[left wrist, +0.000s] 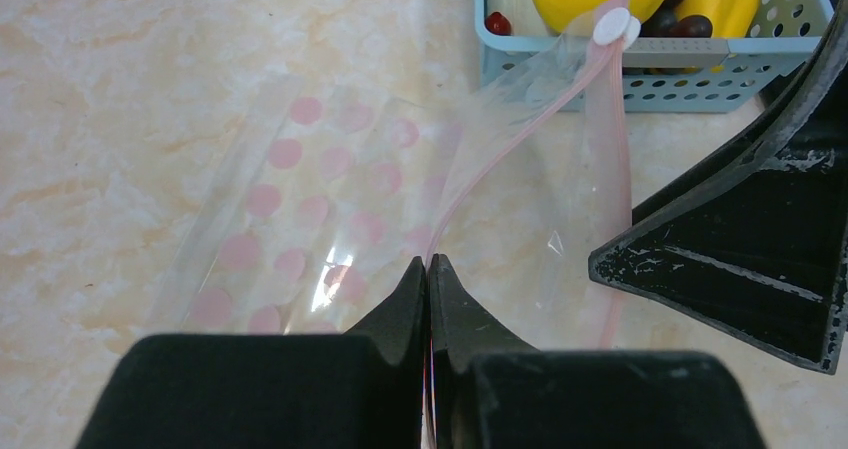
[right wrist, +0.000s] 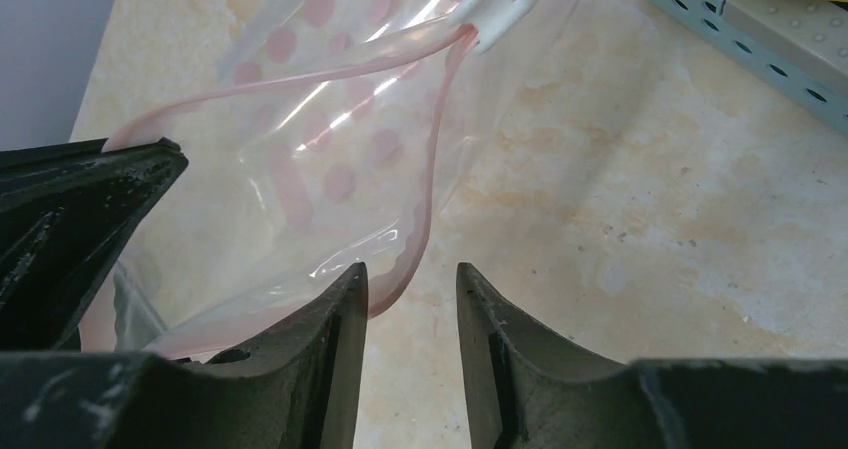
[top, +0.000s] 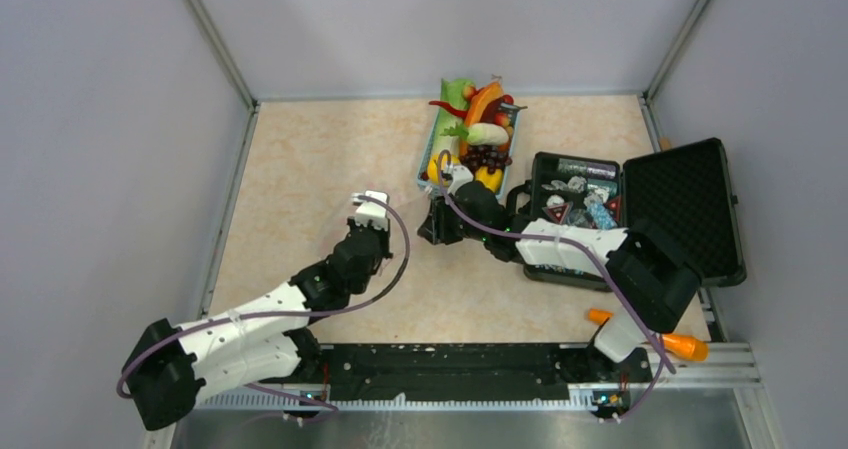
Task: Place the food in the zip-top bag and seal the zipper
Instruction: Adjust the zipper food storage bag at the center of the board, then pick up the fake fruit from the bin.
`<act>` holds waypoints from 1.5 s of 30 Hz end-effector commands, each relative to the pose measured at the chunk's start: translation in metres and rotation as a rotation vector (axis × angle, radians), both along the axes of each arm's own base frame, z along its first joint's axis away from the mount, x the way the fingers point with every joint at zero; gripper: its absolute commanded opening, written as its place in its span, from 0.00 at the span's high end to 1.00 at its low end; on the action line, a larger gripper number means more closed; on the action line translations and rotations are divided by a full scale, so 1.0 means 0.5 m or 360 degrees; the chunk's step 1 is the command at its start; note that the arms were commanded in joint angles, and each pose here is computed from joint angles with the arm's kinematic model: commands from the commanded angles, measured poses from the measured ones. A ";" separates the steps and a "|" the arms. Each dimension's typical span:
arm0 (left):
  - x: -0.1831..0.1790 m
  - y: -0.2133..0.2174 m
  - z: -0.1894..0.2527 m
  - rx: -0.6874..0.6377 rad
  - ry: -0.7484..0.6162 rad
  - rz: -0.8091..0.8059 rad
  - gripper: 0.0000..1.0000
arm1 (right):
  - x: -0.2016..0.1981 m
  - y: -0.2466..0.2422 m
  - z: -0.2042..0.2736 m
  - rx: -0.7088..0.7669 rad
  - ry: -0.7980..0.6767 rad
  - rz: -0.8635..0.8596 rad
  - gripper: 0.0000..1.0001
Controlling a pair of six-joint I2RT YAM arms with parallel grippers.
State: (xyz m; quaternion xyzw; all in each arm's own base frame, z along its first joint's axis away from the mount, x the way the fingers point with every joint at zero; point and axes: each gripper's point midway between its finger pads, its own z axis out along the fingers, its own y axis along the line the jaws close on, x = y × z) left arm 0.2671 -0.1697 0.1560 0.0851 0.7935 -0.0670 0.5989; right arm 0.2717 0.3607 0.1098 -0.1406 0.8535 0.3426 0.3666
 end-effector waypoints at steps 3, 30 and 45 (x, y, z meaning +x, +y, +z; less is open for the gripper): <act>0.016 -0.035 0.047 -0.0147 -0.0070 -0.0039 1.00 | -0.006 0.011 0.110 0.0201 -0.0128 0.0048 0.57; 0.011 -0.049 0.027 -0.0158 -0.0021 -0.0085 1.00 | 0.283 -0.092 0.148 0.0081 -0.0224 -0.0756 0.17; 0.007 -0.043 0.034 -0.0147 -0.0024 -0.0085 1.00 | 0.320 -0.092 0.061 -0.0197 -0.0096 -0.0753 0.16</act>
